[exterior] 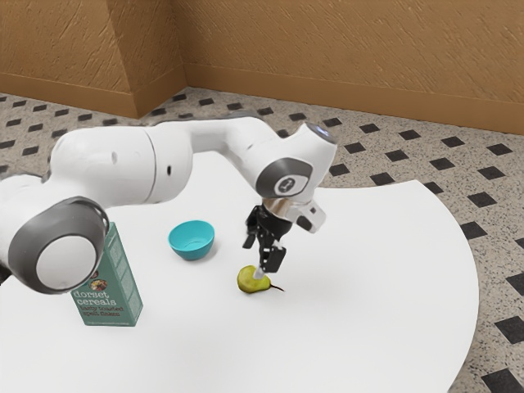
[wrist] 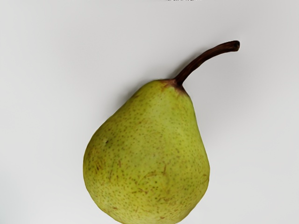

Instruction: Place the pear in the bowl.

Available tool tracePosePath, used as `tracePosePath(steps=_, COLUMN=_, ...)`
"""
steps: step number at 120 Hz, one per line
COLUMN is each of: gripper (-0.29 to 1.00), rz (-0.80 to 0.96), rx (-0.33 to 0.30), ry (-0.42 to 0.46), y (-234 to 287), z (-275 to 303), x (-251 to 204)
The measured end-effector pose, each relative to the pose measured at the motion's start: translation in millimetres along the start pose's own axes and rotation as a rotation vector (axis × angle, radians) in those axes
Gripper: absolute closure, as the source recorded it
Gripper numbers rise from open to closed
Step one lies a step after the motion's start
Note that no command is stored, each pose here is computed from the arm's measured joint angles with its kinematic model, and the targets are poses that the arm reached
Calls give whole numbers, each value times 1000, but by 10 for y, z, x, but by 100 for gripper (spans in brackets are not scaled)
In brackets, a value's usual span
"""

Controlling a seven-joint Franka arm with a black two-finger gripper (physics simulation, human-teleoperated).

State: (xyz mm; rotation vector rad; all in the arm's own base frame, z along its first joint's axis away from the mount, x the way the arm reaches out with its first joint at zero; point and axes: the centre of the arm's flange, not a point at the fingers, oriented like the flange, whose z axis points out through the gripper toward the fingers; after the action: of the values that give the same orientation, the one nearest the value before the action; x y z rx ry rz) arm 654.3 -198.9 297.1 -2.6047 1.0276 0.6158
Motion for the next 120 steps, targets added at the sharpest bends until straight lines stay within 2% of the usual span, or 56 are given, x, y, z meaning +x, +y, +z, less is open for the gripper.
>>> tracePosePath(steps=42, gripper=0, rz=152, rx=-1, ry=-36, y=50, z=485, x=279)
tracePosePath(steps=112, gripper=-1, rz=250, rx=-18, ry=-76, y=57, z=778, x=351)
tracePosePath(steps=120, gripper=4, rz=254, rx=-16, ry=-79, y=49, z=766, x=341)
